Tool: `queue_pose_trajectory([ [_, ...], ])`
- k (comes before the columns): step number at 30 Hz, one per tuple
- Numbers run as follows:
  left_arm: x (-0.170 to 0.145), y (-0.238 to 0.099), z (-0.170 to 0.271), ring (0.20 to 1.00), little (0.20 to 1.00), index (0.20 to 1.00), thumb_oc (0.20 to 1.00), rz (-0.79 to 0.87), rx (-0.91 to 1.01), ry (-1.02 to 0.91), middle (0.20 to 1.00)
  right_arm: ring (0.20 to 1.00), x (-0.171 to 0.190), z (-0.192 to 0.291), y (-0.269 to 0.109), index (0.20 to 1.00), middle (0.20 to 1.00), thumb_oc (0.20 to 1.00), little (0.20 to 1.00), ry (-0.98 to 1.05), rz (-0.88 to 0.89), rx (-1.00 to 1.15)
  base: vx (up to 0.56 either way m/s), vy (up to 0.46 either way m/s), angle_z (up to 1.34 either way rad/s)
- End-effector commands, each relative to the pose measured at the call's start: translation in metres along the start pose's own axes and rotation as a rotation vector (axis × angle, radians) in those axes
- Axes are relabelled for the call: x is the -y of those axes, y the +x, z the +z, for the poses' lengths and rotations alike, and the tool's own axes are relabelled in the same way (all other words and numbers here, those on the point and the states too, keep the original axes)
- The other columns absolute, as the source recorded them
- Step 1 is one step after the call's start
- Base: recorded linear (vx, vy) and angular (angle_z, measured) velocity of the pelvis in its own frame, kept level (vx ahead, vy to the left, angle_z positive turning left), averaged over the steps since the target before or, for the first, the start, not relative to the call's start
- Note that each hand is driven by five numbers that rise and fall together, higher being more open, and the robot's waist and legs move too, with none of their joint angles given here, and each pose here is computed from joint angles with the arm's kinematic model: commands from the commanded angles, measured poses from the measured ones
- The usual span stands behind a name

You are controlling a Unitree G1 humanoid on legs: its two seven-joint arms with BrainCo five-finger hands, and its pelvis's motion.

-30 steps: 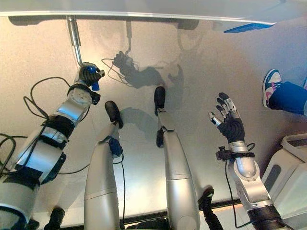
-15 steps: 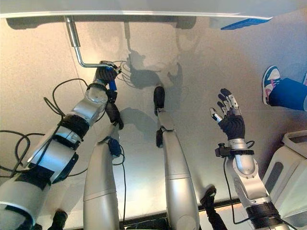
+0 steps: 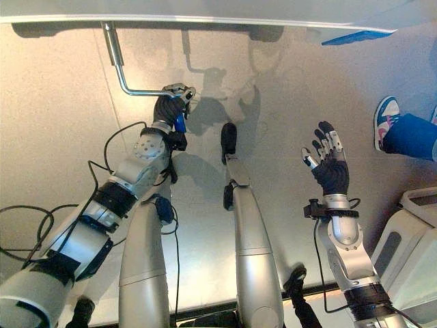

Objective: Raise the hospital bed

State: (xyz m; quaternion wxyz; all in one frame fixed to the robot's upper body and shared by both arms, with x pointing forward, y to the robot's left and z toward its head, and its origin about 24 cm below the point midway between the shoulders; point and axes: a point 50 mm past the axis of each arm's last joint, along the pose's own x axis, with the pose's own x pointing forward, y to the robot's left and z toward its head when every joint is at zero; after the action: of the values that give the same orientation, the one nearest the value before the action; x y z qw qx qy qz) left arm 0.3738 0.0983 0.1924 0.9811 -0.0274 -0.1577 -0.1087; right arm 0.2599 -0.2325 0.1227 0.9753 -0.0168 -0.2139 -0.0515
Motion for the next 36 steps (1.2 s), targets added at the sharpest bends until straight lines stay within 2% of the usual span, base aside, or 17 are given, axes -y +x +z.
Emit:
queue_pose_trajectory([
  [1,0.058,-0.012,0.05,0.2,0.2,0.2,0.2,-0.283,0.255,-0.182,0.2,1.0,0.016,0.02,0.001,1.0,1.0,1.0,1.0,-0.046,-0.04,0.099,0.0,0.0,0.0],
  [9,0.031,-0.034,0.066,0.2,0.2,0.2,0.2,-0.277,0.335,-0.219,0.2,1.0,0.02,0.019,-0.005,1.0,1.0,1.0,1.0,-0.067,-0.047,0.085,0.0,0.0,0.0],
  [15,-0.014,-0.06,0.077,0.2,0.2,0.2,0.2,-0.185,0.399,-0.19,0.2,1.0,0.022,0.016,-0.013,1.0,1.0,1.0,1.0,-0.08,-0.041,0.06,0.0,0.0,0.01],
  [19,-0.029,-0.07,0.082,0.2,0.2,0.2,0.2,-0.15,0.424,-0.177,0.2,1.0,0.023,0.013,-0.016,1.0,1.0,1.0,1.0,-0.089,-0.033,0.043,0.0,0.006,0.03],
  [28,-0.076,-0.097,0.098,0.2,0.2,0.2,0.2,0.006,0.496,-0.066,0.2,1.0,0.031,0.011,-0.022,1.0,1.0,1.0,1.0,-0.122,-0.027,0.017,0.0,0.007,0.02],
  [29,-0.089,-0.103,0.1,0.2,0.2,0.2,0.2,0.057,0.501,-0.024,0.2,1.0,0.033,0.011,-0.024,1.0,1.0,1.0,1.0,-0.132,-0.023,0.012,0.0,0.0,0.0],
  [36,-0.12,-0.123,0.104,0.2,0.2,0.2,0.2,0.172,0.489,0.114,0.2,1.0,0.039,0.013,-0.025,1.0,1.0,1.0,1.0,-0.166,-0.017,0.015,0.0,0.0,0.0],
])
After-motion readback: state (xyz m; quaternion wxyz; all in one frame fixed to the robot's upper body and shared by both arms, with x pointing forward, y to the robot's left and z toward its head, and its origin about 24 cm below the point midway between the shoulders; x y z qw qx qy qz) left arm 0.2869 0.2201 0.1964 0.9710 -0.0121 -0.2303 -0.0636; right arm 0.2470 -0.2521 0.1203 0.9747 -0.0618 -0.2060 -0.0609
